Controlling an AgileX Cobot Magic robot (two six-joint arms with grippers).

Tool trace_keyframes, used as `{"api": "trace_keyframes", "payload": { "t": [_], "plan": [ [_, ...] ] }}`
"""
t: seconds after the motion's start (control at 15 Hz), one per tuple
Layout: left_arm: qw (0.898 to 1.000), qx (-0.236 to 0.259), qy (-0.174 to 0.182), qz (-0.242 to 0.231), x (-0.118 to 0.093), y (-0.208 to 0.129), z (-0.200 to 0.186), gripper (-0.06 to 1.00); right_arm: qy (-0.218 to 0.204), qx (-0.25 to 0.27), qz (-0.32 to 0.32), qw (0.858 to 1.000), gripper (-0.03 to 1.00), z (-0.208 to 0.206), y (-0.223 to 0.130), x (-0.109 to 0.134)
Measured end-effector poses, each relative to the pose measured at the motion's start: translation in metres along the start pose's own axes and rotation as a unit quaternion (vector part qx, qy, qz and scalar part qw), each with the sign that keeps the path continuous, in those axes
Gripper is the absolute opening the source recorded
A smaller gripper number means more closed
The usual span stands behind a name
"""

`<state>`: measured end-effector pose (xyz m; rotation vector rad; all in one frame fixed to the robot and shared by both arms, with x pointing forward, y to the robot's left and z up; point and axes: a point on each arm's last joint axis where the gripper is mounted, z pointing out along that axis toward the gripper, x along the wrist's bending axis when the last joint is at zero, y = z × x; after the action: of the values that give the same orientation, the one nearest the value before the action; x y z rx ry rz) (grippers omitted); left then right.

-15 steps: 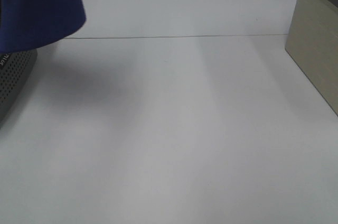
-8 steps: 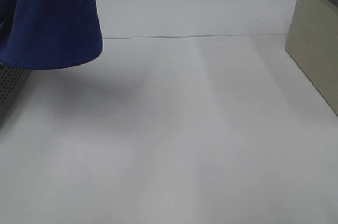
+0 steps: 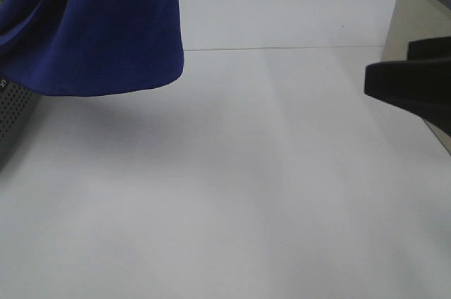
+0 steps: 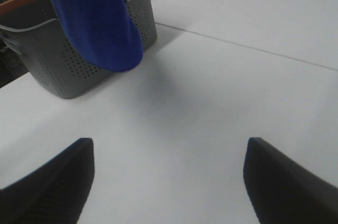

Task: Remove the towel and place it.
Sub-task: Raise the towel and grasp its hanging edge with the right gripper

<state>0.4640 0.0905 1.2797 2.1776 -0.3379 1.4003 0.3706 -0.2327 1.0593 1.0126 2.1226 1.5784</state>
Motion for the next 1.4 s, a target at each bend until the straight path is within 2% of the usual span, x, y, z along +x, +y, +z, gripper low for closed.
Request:
{"api": "trace_keyframes", "payload": {
  "t": [0.27, 0.47, 0.6, 0.73, 1.13, 1.4],
  "plan": [
    [0.999, -0.019, -0.027, -0.006, -0.011, 0.011, 0.014, 0.0, 0.092, -0.062, -0.031, 0.993, 0.76, 0.048, 0.002, -0.03],
    [0.999, -0.023, -0.037, -0.013, -0.014, 0.012, 0.02, 0.0, 0.13, -0.034, -0.022, 0.991, 0.76, 0.079, -0.008, -0.045],
    [0.999, -0.025, -0.039, -0.014, -0.016, 0.013, 0.024, 0.0, 0.17, -0.006, -0.033, 0.985, 0.76, 0.109, -0.01, -0.039],
    [0.999, -0.026, -0.038, -0.015, -0.017, 0.014, 0.028, 0.0, 0.17, 0.035, -0.068, 0.982, 0.76, 0.147, -0.008, -0.034],
    [0.999, -0.027, -0.039, -0.016, -0.017, 0.014, 0.028, 0.0, 0.221, 0.044, -0.107, 0.968, 0.76, 0.198, -0.001, -0.017],
    [0.998, -0.031, -0.042, -0.021, -0.017, 0.015, 0.028, 0.0, 0.231, 0.051, -0.107, 0.966, 0.62, 0.204, -0.005, -0.012]
  ]
}}
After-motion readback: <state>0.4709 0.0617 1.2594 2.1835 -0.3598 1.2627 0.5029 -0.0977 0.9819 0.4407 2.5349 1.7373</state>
